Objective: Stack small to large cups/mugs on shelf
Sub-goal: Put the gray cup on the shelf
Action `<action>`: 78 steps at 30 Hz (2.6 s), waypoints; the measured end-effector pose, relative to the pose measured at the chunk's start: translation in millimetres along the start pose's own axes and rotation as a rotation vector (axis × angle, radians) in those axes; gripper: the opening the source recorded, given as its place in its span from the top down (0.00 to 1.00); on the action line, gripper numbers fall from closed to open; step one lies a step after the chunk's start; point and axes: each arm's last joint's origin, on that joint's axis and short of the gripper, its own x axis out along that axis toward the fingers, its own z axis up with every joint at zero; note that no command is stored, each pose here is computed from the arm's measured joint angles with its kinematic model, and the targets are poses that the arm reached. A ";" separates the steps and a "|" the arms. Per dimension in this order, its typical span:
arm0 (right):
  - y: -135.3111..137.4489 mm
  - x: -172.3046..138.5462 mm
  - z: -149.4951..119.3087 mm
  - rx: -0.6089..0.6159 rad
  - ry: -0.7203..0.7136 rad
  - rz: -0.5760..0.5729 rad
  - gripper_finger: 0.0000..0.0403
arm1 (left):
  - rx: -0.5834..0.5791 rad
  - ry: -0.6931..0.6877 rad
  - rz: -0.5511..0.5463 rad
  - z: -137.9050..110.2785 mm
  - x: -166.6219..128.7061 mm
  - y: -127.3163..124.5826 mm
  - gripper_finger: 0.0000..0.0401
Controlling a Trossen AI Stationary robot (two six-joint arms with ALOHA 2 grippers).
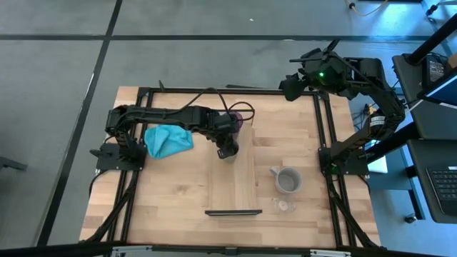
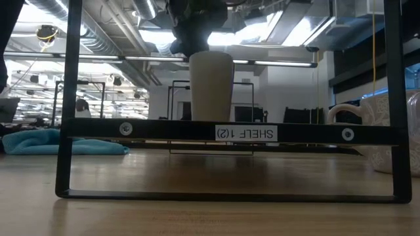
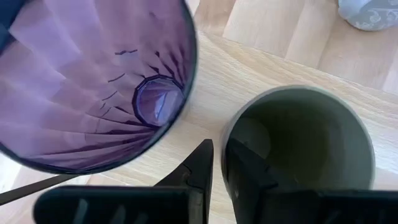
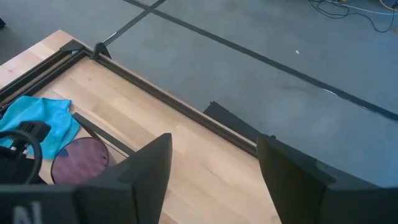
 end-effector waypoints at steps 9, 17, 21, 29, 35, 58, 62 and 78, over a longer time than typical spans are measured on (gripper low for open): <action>-0.2 0.0 0.0 -0.001 -0.002 -0.005 0.41 | -0.017 -0.073 -0.017 -1.0 -30.8 7.3 0.90; -1.5 0.0 -2.6 -0.009 0.024 -0.013 0.41 | 0.048 -0.002 0.022 -24.0 -27.0 -2.1 0.90; 0.5 -1.3 -3.6 -0.014 0.024 -0.003 0.41 | 0.029 -0.050 0.003 -35.9 -23.4 -4.1 0.90; 0.3 -1.3 -3.4 -0.017 0.018 -0.010 0.41 | -0.045 -0.110 -0.001 -59.5 -30.5 6.9 0.94; 1.3 -0.2 -3.3 0.006 0.021 -0.011 0.41 | 0.010 -0.174 -0.095 -83.2 -14.3 -8.5 0.99; 85.5 24.2 -33.9 -0.010 0.208 0.134 0.41 | 0.004 -0.312 -0.146 -113.4 30.0 -18.4 0.99; 94.9 27.4 -38.5 -0.017 0.222 0.133 0.41 | 0.025 -0.335 -0.131 -109.3 30.6 -13.7 0.99; 95.4 27.4 -38.6 -0.015 0.204 0.116 0.41 | 0.025 -0.326 -0.176 -106.1 36.8 -12.1 0.99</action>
